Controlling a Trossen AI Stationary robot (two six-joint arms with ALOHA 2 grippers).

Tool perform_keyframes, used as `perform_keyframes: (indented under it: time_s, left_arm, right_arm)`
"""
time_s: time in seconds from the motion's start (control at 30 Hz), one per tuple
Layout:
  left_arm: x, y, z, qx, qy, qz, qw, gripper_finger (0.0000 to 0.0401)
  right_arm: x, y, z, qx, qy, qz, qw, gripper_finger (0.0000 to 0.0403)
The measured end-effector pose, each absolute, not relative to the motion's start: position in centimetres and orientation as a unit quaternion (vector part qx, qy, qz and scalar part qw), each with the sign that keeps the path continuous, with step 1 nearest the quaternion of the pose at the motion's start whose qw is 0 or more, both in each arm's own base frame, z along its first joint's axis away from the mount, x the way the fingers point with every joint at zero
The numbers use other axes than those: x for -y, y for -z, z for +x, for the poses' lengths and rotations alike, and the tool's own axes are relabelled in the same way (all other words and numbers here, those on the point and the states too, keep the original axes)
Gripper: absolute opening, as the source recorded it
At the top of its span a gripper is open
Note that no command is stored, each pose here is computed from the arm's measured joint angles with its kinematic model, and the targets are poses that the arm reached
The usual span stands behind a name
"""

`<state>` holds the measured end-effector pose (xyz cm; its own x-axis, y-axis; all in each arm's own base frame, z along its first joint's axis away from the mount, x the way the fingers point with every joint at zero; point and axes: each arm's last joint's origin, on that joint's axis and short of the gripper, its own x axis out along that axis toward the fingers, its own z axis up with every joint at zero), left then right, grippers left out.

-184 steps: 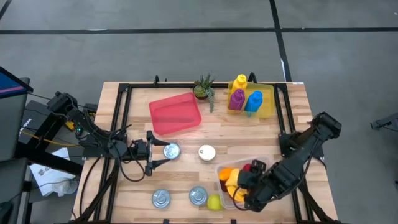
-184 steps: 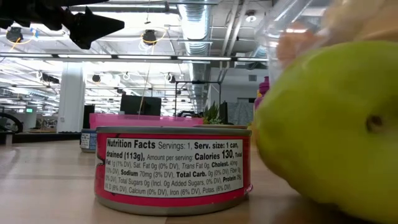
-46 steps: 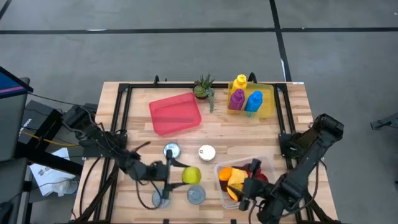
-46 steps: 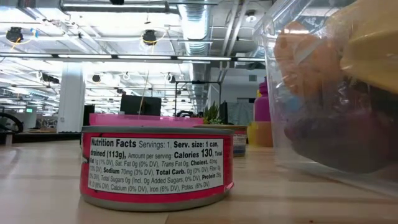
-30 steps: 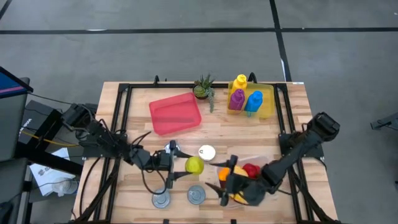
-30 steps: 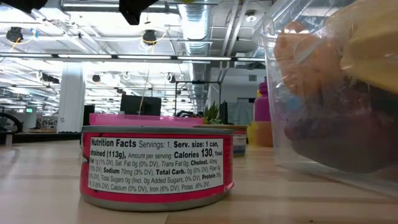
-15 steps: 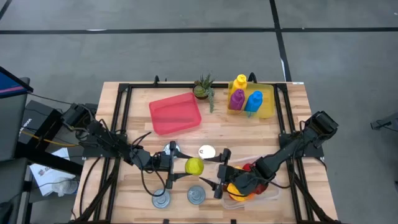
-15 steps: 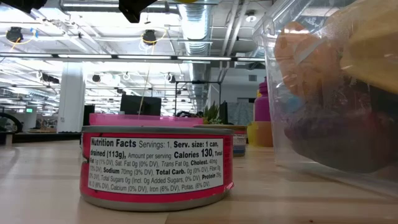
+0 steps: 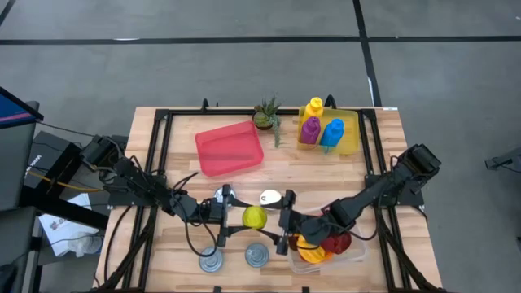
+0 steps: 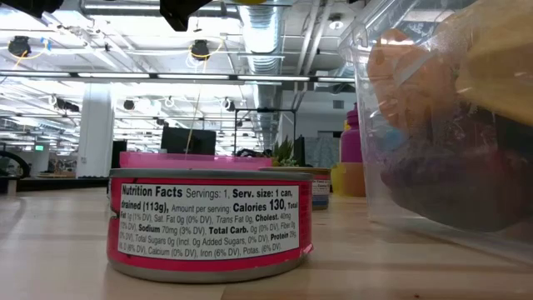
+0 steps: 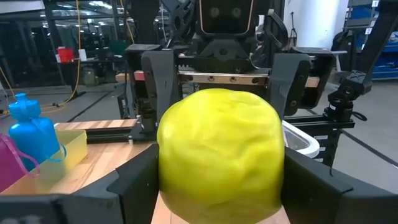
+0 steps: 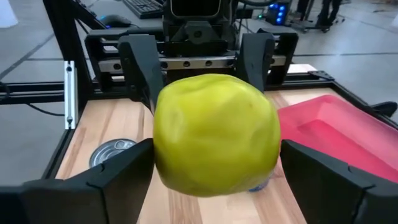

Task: Pick & Place Food Item
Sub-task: Put the green apple into the transparent bin

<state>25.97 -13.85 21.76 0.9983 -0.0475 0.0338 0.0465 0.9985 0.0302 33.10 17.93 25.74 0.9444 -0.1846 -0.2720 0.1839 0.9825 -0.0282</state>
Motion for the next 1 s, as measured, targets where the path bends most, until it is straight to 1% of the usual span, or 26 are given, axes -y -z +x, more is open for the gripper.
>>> perform_keyframes:
  time_s: [0.17, 0.43, 0.63, 0.77, 1.0]
  left_arm:
    - [13.9, -21.7, 26.0, 0.016, 0.025, 0.015, 0.999, 0.0262]
    - [13.9, -21.7, 26.0, 0.015, 0.023, 0.014, 1.0, 0.0262]
    - [13.9, -21.7, 26.0, 0.015, 0.023, 0.014, 1.0, 0.0265]
    - [13.9, -21.7, 25.9, 0.009, 0.026, 0.018, 0.999, 0.029]
    - [13.6, -23.5, 24.2, -0.013, 0.041, 0.034, 0.998, 0.0362]
  right_arm:
    - [-17.6, -25.8, 33.4, -0.139, 0.071, 0.008, 0.988, 0.031]
    - [-17.6, -25.8, 33.5, -0.138, 0.068, 0.009, 0.988, 0.023]
    - [-17.6, -25.9, 33.5, -0.138, 0.067, 0.009, 0.988, 0.0229]
    - [-17.6, -25.8, 33.5, -0.139, 0.063, 0.009, 0.988, 0.0229]
    - [-17.8, -25.9, 33.4, -0.138, 0.056, 0.01, 0.989, 0.0229]
